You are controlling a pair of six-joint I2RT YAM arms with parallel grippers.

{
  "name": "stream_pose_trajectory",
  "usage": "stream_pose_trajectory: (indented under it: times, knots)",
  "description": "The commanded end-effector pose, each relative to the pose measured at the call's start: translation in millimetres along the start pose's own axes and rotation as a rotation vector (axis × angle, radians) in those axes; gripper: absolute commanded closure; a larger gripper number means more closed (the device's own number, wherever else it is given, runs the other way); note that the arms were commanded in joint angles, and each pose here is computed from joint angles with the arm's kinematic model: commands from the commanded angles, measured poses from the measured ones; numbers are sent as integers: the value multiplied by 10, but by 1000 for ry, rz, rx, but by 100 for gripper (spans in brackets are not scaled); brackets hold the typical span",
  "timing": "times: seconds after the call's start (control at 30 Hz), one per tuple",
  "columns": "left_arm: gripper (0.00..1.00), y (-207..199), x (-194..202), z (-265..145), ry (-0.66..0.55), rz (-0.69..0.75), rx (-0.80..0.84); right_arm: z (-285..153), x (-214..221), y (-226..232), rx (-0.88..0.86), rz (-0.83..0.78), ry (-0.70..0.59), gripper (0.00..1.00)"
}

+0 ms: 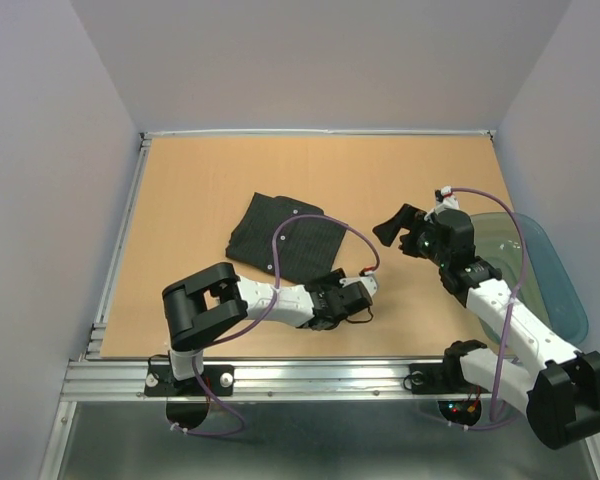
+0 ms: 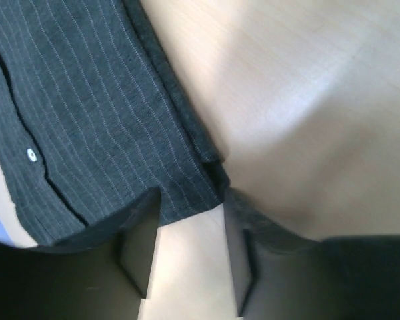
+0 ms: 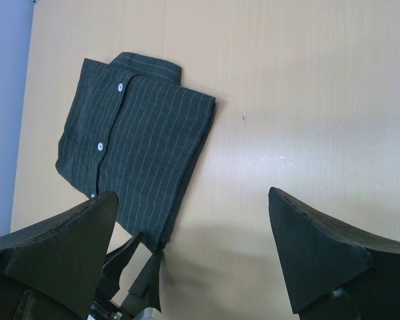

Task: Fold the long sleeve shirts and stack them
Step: Fold the shirt

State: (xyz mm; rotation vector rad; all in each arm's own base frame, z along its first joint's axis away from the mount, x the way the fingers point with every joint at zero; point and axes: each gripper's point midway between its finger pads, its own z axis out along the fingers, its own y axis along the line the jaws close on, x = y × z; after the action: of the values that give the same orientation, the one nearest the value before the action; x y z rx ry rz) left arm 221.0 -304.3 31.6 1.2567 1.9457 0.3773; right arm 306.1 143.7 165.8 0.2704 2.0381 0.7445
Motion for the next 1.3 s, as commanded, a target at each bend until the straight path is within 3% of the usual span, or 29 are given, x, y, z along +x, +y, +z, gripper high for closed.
stream_pose_trajectory:
  times: [0.0, 0.1, 0.2, 0.23, 0.3, 0.5, 0.83, 1.27]
  knots:
    - [56, 7, 41, 55, 0, -1, -18, 15, 49, -56, 10, 3, 1, 1]
    - [65, 48, 54, 88, 9, -16, -29, 35, 58, -65, 14, 10, 7, 1]
    - [83, 98, 68, 111, 16, -24, -39, 54, 44, -64, 17, 11, 8, 1]
    - [93, 120, 35, 103, 8, -34, -39, 64, 38, -47, 12, 6, 12, 1]
    - [100, 126, 0, 87, -1, -47, -34, 80, 51, -40, 10, 6, 21, 1]
    - [100, 241, -175, -62, -53, -145, -21, 175, 238, -51, -4, 79, 97, 0]
    - [100, 495, -213, -256, -98, -279, 6, 360, 576, 180, -203, 441, 173, 0]
    - [100, 546, -269, -345, -118, -334, 37, 915, 801, 512, -242, 590, 254, 0]
